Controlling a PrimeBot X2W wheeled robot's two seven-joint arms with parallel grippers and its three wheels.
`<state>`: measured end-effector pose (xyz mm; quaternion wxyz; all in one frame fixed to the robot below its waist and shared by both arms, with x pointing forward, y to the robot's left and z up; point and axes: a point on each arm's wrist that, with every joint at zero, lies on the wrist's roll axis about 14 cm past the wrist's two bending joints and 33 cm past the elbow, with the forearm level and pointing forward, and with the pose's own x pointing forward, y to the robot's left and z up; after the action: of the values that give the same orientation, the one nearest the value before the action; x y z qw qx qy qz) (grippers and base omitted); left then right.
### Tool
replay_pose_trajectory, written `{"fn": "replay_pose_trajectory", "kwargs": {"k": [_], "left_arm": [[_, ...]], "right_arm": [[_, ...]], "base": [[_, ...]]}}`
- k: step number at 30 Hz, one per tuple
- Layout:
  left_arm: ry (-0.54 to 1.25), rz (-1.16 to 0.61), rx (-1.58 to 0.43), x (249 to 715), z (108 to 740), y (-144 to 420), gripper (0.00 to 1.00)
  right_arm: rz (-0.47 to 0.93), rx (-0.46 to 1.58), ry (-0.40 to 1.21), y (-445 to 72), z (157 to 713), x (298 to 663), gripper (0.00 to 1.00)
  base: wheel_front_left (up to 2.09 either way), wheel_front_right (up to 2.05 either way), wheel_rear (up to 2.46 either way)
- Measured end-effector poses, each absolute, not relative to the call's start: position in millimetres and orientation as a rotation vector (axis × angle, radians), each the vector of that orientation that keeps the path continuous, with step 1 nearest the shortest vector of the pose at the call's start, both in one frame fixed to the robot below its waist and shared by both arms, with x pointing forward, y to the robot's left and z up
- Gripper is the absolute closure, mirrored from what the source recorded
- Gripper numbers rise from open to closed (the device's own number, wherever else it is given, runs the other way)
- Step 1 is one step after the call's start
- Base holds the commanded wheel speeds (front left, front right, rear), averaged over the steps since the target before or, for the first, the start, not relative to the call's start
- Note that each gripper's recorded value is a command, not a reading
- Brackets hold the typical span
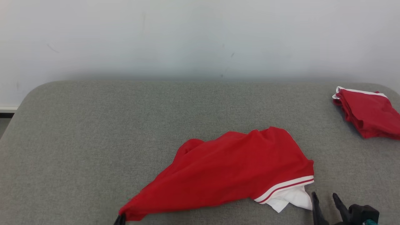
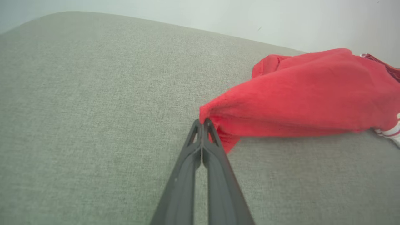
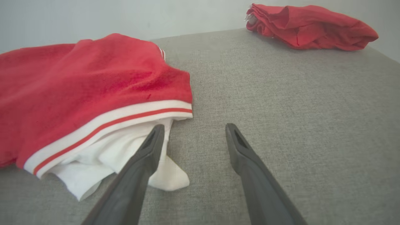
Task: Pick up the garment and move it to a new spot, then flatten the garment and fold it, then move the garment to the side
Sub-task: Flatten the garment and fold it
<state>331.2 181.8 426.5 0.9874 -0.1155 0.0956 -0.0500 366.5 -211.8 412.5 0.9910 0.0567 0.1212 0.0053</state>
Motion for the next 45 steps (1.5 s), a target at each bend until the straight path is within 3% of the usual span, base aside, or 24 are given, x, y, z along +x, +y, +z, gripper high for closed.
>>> {"fn": "replay_pose_trajectory", "kwargs": {"k": [8,26,28,29,30,37,45], "left_arm": [[0.271,-0.124,-0.282,309,403,156,1.00],[0.278,-0.118,-0.312,307,401,149,1.00],[0.281,-0.123,-0.312,307,400,147,1.00],[0.282,-0.126,-0.312,307,400,146,1.00],[0.283,-0.128,-0.312,307,400,145,1.00],[0.281,-0.135,-0.307,307,401,144,1.00],[0.275,-0.139,-0.303,304,402,145,1.00]], "right_arm": [[0.077,0.092,0.306,-201,396,343,0.00],[0.212,-0.064,0.426,-185,376,341,0.00],[0.209,-0.064,0.437,-185,373,341,0.50],[0.209,-0.065,0.440,-185,373,342,0.94],[0.211,-0.064,0.440,-184,373,343,1.00],[0.209,-0.050,0.425,-184,376,345,1.00],[0.190,0.103,0.457,-184,381,329,1.00]], "base": [[0.00,0.00,0.00],[0.00,0.00,0.00],[0.00,0.00,0.00],[0.00,0.00,0.00],[0.00,0.00,0.00],[0.00,0.00,0.00],[0.00,0.00,0.00]]}}
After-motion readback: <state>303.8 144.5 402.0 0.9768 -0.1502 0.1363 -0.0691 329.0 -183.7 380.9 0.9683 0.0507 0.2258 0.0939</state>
